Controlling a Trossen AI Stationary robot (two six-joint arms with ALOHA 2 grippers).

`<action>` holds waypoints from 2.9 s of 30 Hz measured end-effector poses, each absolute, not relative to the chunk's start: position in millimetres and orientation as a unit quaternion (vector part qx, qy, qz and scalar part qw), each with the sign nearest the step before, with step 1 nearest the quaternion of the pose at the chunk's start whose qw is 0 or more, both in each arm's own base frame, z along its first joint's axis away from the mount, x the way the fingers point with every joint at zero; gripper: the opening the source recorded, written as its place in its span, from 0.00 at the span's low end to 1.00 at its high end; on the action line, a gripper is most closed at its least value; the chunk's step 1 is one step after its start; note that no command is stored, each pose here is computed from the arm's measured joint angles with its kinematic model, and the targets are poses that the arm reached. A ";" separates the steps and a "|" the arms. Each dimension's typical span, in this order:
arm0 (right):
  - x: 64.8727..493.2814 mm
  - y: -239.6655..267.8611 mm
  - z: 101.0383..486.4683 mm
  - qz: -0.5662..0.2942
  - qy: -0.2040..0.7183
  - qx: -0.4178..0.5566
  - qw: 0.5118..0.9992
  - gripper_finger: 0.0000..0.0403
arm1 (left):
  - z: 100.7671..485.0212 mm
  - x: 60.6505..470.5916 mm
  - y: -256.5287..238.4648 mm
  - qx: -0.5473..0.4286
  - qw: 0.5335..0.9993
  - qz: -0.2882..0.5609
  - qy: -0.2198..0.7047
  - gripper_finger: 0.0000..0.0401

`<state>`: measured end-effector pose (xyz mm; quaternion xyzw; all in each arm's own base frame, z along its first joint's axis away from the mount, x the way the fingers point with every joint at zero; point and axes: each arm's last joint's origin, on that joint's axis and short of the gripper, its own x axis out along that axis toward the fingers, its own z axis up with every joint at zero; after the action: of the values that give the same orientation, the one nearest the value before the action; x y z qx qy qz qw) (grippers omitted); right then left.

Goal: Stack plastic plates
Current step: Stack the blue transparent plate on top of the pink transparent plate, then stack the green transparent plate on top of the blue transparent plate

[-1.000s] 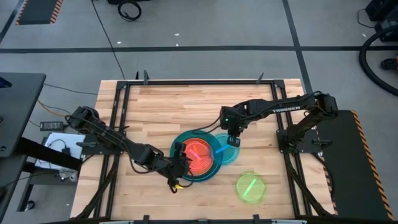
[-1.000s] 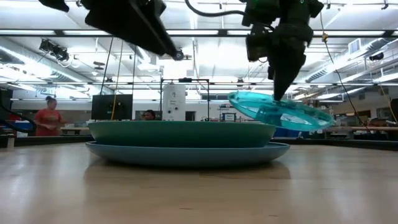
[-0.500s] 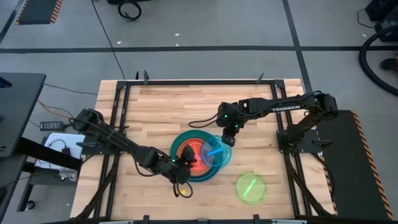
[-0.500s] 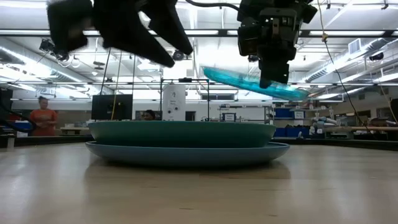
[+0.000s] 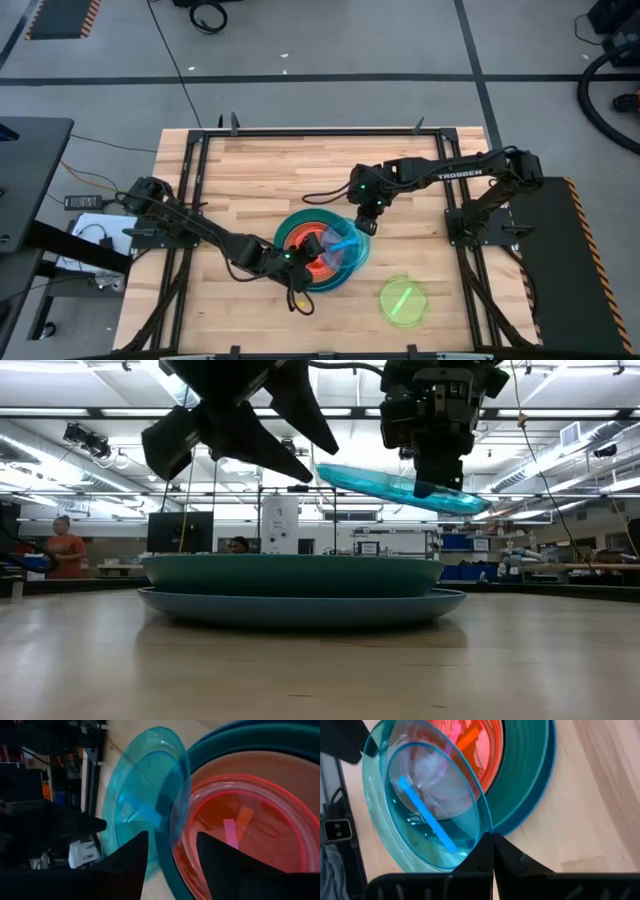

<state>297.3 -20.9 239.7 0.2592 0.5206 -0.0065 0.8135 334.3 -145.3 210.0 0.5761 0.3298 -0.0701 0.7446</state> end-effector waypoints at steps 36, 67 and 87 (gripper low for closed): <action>375.5 -6.8 235.4 -0.016 0.495 0.192 0.847 0.01 | 261.5 279.0 -176.5 0.454 0.843 -0.007 0.288 0.44; 361.0 -0.8 255.2 0.040 0.539 0.101 0.835 0.18 | 245.6 278.2 -172.2 0.339 0.889 -0.028 0.308 0.44; 256.8 81.6 241.0 0.139 0.562 -0.028 0.815 0.18 | 185.6 277.9 -115.6 0.147 0.908 0.069 0.387 0.44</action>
<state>256.8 81.6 241.0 -0.0276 0.5621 0.1385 0.8149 277.9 -115.6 185.6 0.1474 0.3869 0.0694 0.9076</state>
